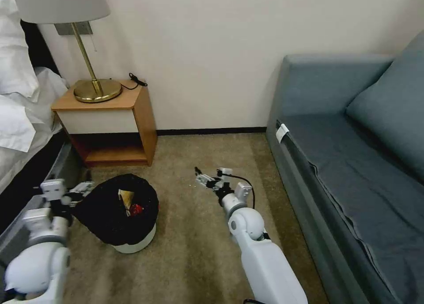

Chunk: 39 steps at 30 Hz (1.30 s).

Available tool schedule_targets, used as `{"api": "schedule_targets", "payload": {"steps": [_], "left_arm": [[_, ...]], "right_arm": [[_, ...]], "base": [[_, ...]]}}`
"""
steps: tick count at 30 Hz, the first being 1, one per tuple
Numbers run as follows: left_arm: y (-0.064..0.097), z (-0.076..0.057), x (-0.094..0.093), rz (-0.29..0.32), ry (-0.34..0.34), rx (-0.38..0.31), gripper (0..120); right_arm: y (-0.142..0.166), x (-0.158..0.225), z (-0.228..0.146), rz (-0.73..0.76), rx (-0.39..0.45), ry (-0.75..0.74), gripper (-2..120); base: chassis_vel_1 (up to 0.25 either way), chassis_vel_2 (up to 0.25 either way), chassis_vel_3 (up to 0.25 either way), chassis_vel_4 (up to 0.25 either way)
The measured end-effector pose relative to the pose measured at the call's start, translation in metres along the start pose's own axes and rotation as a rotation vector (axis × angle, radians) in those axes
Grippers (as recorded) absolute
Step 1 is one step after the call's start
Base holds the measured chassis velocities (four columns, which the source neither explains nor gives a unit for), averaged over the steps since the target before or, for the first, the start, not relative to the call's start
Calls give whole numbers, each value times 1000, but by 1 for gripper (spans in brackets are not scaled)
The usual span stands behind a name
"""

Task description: Pick up the trash bin, then pick up the garbage on the floor and place it into the trash bin.

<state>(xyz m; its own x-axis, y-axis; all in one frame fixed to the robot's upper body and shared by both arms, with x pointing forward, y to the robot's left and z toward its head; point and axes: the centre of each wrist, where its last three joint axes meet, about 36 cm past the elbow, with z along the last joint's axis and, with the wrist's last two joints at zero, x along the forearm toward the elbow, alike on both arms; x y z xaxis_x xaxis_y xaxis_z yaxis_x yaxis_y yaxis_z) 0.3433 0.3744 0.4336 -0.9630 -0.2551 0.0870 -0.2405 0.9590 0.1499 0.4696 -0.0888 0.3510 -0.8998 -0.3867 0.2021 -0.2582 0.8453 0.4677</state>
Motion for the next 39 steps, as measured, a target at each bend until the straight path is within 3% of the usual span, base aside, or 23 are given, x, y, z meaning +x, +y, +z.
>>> {"api": "schedule_targets", "payload": {"steps": [2,6,11,39], "left_arm": [[-1,0,0,2,1,0,100],[-24,14,-10,55,26,-10,100],[-39,23,-23,90,39,-24,100],[-39,25,-26,94,51,-25,100]], "right_arm": [[-1,0,0,2,-1,0,100],[-22,-5,3,69,-30,10,100],[-42,-15,1,101,-36,-9,100],[-44,-18,-1,80,-29,-8,100]], "base": [[0,0,0,0],[0,0,0,0],[0,0,0,0],[0,0,0,0]]}}
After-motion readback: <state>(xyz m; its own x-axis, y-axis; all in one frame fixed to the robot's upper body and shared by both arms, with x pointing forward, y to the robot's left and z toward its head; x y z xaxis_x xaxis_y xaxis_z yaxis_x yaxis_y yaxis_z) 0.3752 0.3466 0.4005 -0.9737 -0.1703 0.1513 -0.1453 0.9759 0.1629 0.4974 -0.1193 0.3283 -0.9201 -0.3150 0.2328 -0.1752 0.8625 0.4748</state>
